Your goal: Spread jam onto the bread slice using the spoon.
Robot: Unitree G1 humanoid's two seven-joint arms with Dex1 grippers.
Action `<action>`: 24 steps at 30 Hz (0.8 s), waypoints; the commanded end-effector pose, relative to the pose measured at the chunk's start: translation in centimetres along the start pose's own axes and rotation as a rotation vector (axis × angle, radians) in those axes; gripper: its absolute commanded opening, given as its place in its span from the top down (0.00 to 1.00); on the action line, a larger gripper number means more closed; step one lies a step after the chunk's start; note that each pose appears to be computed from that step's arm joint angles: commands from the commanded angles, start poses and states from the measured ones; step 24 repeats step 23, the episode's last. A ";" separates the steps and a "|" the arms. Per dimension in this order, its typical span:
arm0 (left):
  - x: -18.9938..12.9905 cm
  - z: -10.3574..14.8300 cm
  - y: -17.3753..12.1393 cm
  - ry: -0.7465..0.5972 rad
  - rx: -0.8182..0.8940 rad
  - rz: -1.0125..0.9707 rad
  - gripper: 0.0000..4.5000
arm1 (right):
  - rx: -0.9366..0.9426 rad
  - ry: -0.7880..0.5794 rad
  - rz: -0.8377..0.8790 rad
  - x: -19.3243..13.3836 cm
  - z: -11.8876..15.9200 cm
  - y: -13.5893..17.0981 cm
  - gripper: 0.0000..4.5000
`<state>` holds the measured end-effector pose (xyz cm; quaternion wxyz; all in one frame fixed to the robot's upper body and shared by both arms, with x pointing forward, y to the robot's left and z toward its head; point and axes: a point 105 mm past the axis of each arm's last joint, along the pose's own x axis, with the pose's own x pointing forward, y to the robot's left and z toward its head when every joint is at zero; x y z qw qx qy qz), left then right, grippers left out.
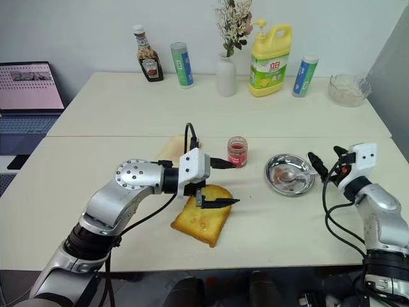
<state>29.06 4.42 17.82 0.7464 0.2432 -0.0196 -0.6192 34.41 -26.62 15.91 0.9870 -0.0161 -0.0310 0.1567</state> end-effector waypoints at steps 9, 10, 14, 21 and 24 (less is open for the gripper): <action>-8.8 -2.8 1.3 0.181 -0.052 0.169 0.00 | -0.158 0.127 0.477 -6.5 3.7 7.7 0.00; -9.4 -3.4 1.0 0.208 -0.065 0.169 0.00 | -0.180 0.173 0.529 -7.2 3.2 8.4 0.00; -10.9 -5.6 -0.5 0.309 -0.078 0.139 0.00 | -0.193 0.285 0.668 -8.9 1.9 10.3 0.00; -12.9 -7.3 -2.1 0.378 -0.163 0.108 0.00 | -0.251 0.333 0.705 -9.3 1.2 10.2 0.00; -13.6 -7.8 -2.3 0.401 -0.172 0.120 0.00 | -0.262 0.331 0.720 -9.2 1.2 10.3 0.00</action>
